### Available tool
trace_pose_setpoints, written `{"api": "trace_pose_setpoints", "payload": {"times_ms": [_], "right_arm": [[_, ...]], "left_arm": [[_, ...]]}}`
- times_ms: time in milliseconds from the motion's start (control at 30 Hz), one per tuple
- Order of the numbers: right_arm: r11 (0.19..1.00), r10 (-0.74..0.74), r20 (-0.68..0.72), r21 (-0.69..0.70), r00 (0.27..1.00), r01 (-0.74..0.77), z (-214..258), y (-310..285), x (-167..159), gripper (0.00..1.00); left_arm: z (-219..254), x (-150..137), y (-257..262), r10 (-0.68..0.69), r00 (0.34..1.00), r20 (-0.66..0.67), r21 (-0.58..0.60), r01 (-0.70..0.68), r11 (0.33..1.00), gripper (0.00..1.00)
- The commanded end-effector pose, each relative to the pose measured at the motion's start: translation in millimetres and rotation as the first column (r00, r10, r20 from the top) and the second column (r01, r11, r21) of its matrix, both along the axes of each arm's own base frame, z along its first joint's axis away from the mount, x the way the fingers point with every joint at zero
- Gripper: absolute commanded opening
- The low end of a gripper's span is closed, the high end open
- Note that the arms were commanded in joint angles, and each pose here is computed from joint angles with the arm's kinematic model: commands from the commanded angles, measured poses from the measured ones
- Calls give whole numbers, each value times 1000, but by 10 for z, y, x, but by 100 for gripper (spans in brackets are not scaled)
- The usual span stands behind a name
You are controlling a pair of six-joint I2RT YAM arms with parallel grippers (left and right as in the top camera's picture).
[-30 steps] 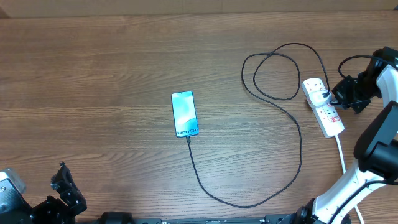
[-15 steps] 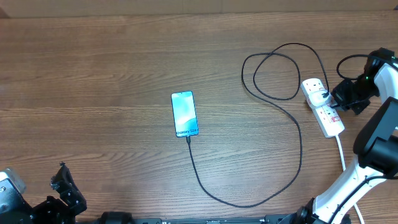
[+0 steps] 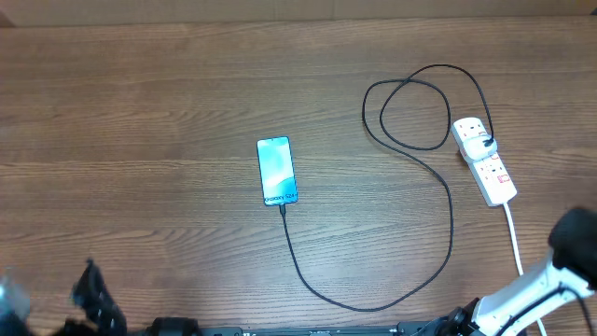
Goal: Plug charger to phone and switch on socket
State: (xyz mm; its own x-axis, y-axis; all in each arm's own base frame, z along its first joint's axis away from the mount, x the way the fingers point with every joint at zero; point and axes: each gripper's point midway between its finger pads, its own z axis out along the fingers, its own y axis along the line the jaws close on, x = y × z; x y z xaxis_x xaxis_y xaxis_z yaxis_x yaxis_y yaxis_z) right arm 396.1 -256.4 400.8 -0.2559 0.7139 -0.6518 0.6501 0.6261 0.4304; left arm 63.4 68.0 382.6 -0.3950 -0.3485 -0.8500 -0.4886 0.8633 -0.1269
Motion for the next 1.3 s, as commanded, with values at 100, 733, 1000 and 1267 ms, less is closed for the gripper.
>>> {"api": "trace_pose_setpoints", "payload": {"times_ms": [100,733,1000,1267], "right_arm": [[983,185,613,-110,768,-148,2179,1251,-873,4],[749,550,827,-549,-114,-372,4137,2999,-2588,10],[496,786,578,-801,-218,-335,3968,3671,-3082,23],[560,766,639,-720,-75,-411,3807,3612,-2950,17]], "left_arm": [[30,-557,66,28,978,208,-27,-23,999,100],[-191,-1768,105,72,781,620,-59,-45,997,99],[-242,-1796,81,88,788,609,-58,-66,996,100],[-242,-1796,81,88,788,609,-58,-66,996,100]]}}
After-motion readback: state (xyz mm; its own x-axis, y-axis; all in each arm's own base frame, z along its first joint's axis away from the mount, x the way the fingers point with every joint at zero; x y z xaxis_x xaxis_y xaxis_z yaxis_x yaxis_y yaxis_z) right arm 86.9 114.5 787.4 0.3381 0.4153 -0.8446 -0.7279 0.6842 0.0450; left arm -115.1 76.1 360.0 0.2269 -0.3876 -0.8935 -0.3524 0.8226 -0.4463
